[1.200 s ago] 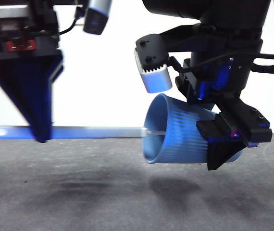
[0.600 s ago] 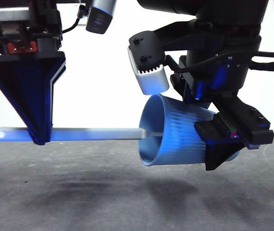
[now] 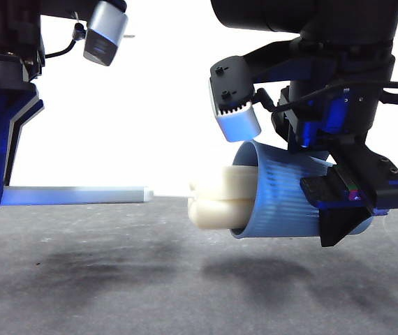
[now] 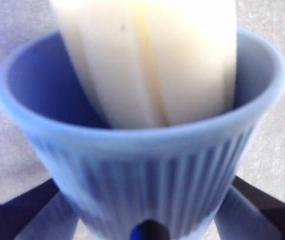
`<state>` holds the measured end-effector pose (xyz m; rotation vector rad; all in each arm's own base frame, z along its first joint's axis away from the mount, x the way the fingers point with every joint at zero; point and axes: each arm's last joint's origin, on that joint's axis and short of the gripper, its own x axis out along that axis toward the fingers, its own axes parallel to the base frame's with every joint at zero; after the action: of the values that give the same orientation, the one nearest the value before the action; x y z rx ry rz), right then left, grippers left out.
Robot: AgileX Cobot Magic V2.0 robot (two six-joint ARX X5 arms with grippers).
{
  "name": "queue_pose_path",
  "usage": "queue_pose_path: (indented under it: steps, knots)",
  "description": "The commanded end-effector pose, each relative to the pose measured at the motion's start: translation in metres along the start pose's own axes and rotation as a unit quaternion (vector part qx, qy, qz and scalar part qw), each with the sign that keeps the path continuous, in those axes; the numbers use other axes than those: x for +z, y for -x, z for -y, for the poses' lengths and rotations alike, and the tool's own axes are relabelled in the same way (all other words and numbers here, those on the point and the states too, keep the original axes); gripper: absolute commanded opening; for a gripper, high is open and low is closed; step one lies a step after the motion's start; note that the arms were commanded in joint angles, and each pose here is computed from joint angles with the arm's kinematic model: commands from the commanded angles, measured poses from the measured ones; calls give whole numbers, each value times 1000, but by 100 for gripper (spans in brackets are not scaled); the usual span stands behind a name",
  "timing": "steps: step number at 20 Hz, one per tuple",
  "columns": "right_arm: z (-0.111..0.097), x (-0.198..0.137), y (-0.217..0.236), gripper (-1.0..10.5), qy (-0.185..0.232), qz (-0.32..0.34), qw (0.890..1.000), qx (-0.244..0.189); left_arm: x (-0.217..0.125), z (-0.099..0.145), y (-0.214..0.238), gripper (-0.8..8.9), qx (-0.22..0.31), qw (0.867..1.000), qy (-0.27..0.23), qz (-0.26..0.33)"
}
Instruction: Pick up the cup brush,pick up the cup,insert the brush into the cup,clean the cup,put the cup brush back,put the cup back to the fixed position on the table
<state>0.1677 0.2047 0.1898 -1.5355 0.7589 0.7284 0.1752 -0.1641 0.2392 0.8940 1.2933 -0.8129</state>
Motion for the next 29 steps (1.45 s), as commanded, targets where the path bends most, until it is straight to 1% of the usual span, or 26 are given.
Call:
queue_pose_path:
  steps: [1,3,5,8,10,11,12,13,14,16,18,20,21,22,23,25,26,29]
  knots:
    - [1,-1,3,-18,-10,5,1000,-1,-1,-6,1,-8,11,1000,24,8]
    - [1,-3,3,-18,-12,2,1000,-1,-3,-11,0,-8,22,999,34,0]
    - [7,-8,0,-18,-37,-6,999,-2,-9,-19,0,-8,27,998,52,-14]
    - [18,-23,-3,-18,-102,-17,995,-8,-20,-32,2,-8,29,995,89,-21]
    - [28,-35,-2,-18,-163,-17,986,-19,-25,-39,6,-8,36,992,122,-8]
    - [33,-40,0,-18,-201,-11,979,-28,-27,-43,7,-8,40,988,147,2]
    - [38,-44,4,-18,-246,2,969,-36,-27,-49,7,-8,39,983,180,16]
    - [41,-48,9,-18,-286,26,957,-35,-28,-53,7,-8,26,977,208,34]
    - [45,-52,17,-18,-335,58,940,-31,-27,-58,7,-8,4,967,247,63]
    - [51,-56,32,-18,-406,113,906,-33,-22,-67,8,-8,-13,944,308,119]
    - [56,-60,47,-18,-452,161,876,-43,-17,-74,10,-8,-16,924,346,160]
    - [61,-63,60,-18,-492,212,843,-49,-13,-80,10,-8,-13,903,386,188]
    - [63,-65,66,-18,-505,236,829,-51,-10,-83,9,-8,-13,894,403,198]
    - [65,-66,71,-18,-515,252,818,-57,-9,-87,6,-8,-14,885,419,203]
    - [66,-67,75,-18,-518,267,810,-60,-7,-91,3,-8,-16,876,437,203]
    - [68,-69,80,-18,-530,284,797,-64,-3,-95,-8,-8,-24,865,462,192]
    - [68,-69,81,-18,-533,287,793,-64,0,-97,-14,-8,-27,862,471,184]
    - [68,-69,81,-18,-535,288,792,-63,9,-100,-34,-8,-34,864,475,162]
